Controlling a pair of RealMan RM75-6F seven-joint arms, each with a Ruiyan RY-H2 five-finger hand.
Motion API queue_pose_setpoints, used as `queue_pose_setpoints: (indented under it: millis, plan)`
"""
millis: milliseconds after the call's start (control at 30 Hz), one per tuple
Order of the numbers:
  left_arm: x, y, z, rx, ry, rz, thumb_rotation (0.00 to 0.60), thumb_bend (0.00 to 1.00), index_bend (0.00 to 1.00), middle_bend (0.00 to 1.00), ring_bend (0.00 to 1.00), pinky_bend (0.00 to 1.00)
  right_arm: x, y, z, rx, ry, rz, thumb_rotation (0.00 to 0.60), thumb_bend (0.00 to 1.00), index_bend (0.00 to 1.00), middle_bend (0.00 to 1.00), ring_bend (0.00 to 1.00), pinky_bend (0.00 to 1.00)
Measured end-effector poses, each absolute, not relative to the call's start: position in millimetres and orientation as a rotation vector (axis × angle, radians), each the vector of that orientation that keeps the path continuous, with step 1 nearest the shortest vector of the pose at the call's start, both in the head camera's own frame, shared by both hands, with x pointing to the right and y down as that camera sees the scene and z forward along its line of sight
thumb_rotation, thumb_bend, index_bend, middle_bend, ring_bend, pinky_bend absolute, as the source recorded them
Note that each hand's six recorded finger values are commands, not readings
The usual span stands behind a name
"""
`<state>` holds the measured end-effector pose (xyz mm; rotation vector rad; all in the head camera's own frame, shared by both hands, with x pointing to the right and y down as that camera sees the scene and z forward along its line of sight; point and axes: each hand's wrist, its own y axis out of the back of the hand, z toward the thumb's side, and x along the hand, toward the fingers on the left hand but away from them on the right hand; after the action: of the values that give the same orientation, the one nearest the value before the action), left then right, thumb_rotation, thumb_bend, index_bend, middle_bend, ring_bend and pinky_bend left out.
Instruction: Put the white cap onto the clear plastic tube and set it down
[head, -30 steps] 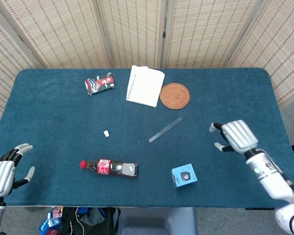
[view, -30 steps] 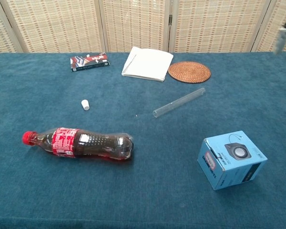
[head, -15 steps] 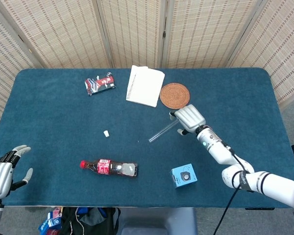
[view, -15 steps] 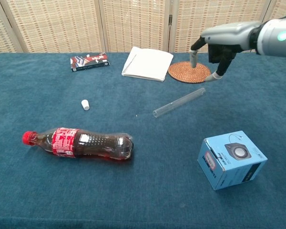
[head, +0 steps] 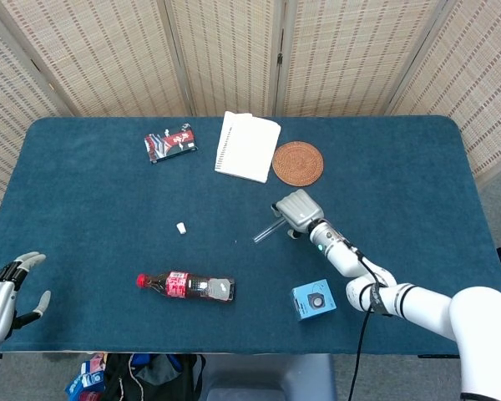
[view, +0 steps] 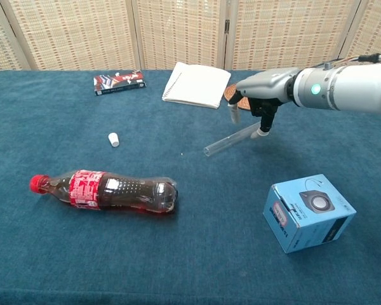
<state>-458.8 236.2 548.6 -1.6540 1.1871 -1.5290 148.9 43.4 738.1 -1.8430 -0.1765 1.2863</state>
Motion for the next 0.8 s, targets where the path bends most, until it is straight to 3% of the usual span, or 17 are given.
queue_pose_setpoints:
  millis: [800]
  plan:
    - [-470.5,241.5,552.8,-1.642,1.217,-1.560,0.600,0.36,0.21,0.20,0.22,0.33,120.7,42.8,763.1,-1.812,-0.097,1.299,0.600,0.29,0.44,1.00,1.00,1.00]
